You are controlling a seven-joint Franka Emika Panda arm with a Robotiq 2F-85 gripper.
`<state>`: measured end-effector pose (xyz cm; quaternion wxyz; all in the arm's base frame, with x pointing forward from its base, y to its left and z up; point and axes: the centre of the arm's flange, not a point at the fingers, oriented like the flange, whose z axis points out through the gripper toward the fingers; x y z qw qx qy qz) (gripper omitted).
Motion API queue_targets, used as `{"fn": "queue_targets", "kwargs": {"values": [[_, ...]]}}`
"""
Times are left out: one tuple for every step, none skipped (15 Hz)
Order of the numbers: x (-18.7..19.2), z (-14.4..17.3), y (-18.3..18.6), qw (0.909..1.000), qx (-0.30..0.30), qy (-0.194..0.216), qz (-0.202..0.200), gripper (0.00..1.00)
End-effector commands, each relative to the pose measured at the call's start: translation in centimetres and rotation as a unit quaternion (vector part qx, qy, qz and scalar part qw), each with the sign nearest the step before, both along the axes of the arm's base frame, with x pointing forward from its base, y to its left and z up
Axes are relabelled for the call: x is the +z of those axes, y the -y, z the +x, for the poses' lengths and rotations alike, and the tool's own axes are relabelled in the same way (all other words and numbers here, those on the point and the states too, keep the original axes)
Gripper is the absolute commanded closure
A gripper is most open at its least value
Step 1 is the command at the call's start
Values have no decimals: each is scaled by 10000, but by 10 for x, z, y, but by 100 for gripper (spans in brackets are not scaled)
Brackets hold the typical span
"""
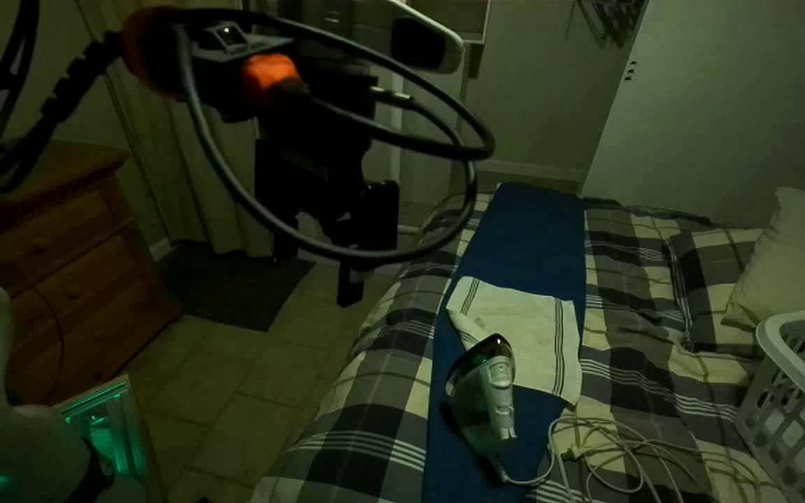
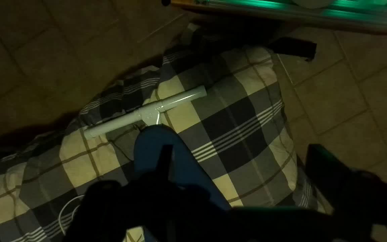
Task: Use the pressing iron to straighten the towel
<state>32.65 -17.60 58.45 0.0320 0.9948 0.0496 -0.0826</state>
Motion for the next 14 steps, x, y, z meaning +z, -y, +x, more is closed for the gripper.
{"fn": "queue_targets", "kwargs": {"values": [[0, 0, 0, 10000, 0, 0, 0, 0], [0, 0, 0, 10000, 0, 0, 0, 0], [0, 0, 0, 10000, 0, 0, 0, 0], [0, 0, 0, 10000, 0, 0, 0, 0], [-6, 3, 16, 10000, -62, 53, -37, 0], [-11, 4, 32, 9999, 62, 121, -36, 0], [-15, 4, 43, 9998, 181, 108, 25, 0], [-18, 7, 58, 9985, 452, 285, -122, 0], [-22, 9, 70, 9966, 732, 370, -124, 0], [-26, 12, 81, 9933, 1061, 454, -114, 0], [-31, 15, 91, 9898, 1290, 596, -129, 0], [-36, 20, 99, 9853, 1527, 747, -145, 0], [-41, 24, 106, 9803, 1778, 853, -83, 0], [-48, 30, 111, 9746, 2019, 961, -84, 0]]}}
